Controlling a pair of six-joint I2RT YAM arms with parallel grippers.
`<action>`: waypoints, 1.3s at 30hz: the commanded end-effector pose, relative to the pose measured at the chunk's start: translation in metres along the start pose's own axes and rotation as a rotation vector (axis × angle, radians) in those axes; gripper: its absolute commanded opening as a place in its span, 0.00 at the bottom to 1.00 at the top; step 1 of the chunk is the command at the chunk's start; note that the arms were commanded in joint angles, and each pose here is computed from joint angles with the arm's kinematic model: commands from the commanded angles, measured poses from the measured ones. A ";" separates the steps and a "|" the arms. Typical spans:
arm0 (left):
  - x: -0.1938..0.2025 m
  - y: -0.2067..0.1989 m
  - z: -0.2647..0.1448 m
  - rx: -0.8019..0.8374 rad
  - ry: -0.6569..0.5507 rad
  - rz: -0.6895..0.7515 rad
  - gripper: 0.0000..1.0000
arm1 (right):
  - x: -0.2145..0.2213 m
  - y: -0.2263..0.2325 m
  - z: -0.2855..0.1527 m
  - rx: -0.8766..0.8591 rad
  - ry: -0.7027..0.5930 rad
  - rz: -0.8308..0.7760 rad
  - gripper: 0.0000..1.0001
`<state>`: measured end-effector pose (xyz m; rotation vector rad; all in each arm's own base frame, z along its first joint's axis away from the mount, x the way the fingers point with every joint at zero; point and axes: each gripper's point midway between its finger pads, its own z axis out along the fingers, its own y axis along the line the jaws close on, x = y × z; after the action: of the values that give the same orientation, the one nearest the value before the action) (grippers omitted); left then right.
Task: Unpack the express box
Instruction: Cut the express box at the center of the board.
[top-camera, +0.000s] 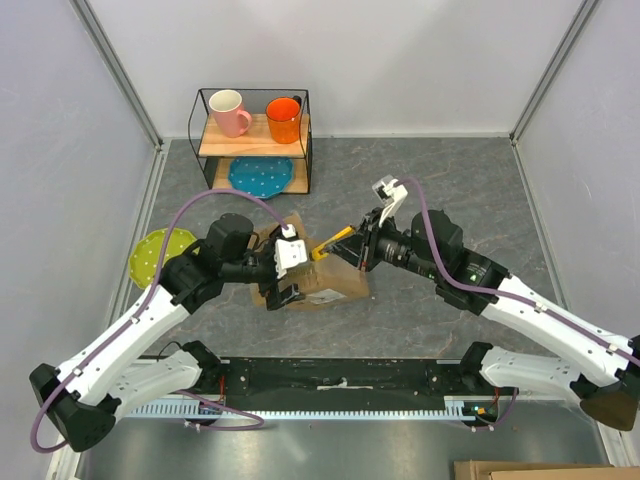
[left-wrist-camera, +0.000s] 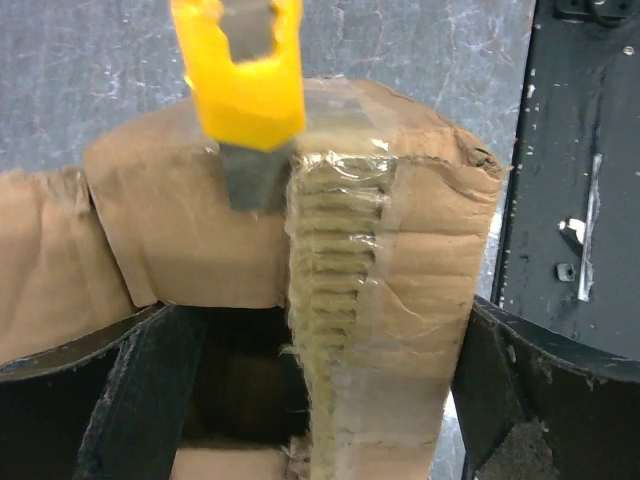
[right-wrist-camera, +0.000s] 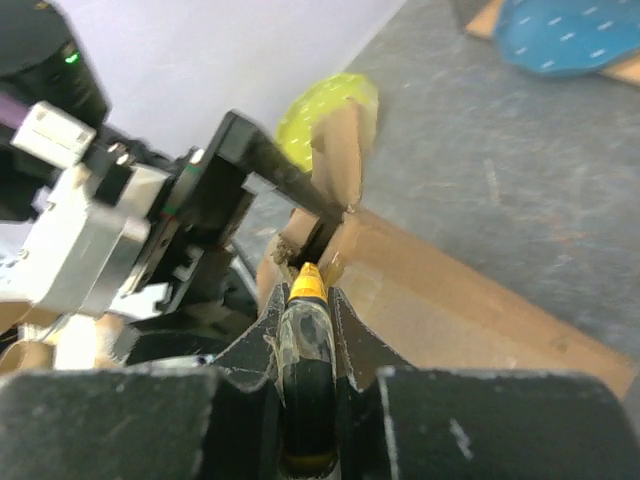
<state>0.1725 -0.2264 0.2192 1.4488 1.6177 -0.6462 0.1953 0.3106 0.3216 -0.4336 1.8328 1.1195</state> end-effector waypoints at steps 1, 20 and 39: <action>-0.016 0.005 -0.002 -0.017 -0.059 0.033 0.99 | 0.024 0.015 -0.003 -0.101 0.040 0.076 0.00; -0.028 -0.046 -0.031 0.294 0.010 0.035 0.88 | 0.054 0.000 -0.025 -0.069 0.079 0.111 0.00; -0.031 -0.043 -0.034 0.272 0.010 0.046 0.02 | 0.041 0.006 -0.031 -0.081 0.055 0.084 0.00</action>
<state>0.1139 -0.2180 0.2387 1.7020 1.6208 -0.8918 0.1536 0.2984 0.3084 -0.4165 1.8217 1.3116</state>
